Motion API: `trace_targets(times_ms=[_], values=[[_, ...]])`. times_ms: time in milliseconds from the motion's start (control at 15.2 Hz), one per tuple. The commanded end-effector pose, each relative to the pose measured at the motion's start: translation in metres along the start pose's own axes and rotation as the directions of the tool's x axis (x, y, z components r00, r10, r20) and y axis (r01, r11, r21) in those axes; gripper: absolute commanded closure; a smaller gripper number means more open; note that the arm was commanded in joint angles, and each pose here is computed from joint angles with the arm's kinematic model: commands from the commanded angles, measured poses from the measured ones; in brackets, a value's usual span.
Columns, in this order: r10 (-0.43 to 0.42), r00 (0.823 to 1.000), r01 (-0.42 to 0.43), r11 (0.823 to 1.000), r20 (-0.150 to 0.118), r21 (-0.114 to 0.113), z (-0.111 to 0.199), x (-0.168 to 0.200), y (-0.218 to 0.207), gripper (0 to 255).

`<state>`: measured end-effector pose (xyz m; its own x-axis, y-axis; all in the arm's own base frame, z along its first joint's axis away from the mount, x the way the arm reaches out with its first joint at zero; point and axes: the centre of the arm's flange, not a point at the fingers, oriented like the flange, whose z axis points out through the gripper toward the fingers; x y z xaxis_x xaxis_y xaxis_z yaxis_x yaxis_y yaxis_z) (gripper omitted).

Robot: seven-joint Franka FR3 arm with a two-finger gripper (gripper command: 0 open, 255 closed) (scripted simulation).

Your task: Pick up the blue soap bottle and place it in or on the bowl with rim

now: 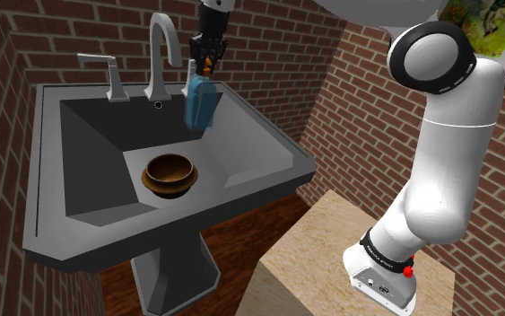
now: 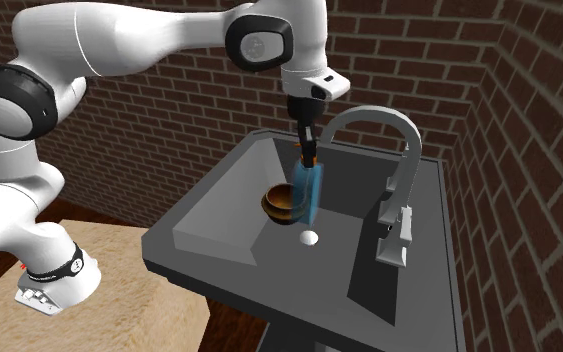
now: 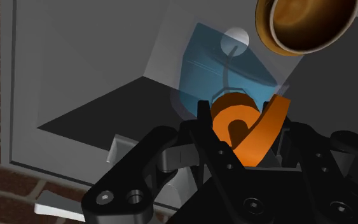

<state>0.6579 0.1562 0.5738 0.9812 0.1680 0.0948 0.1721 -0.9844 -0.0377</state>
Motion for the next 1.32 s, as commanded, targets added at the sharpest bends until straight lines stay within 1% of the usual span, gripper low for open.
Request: trace_targets(times_ms=[0, 990, 1254], values=[[0.0, 1.0, 0.0, 1.0, 0.0, 0.0, -0.011, 0.001, -0.001, 255], [0.0, 1.0, 0.0, 1.0, 0.0, 0.0, -0.096, -0.035, -0.172, 255], [0.0, 1.0, 0.0, 1.0, 0.0, 0.0, -0.075, -0.037, -0.171, 255]])
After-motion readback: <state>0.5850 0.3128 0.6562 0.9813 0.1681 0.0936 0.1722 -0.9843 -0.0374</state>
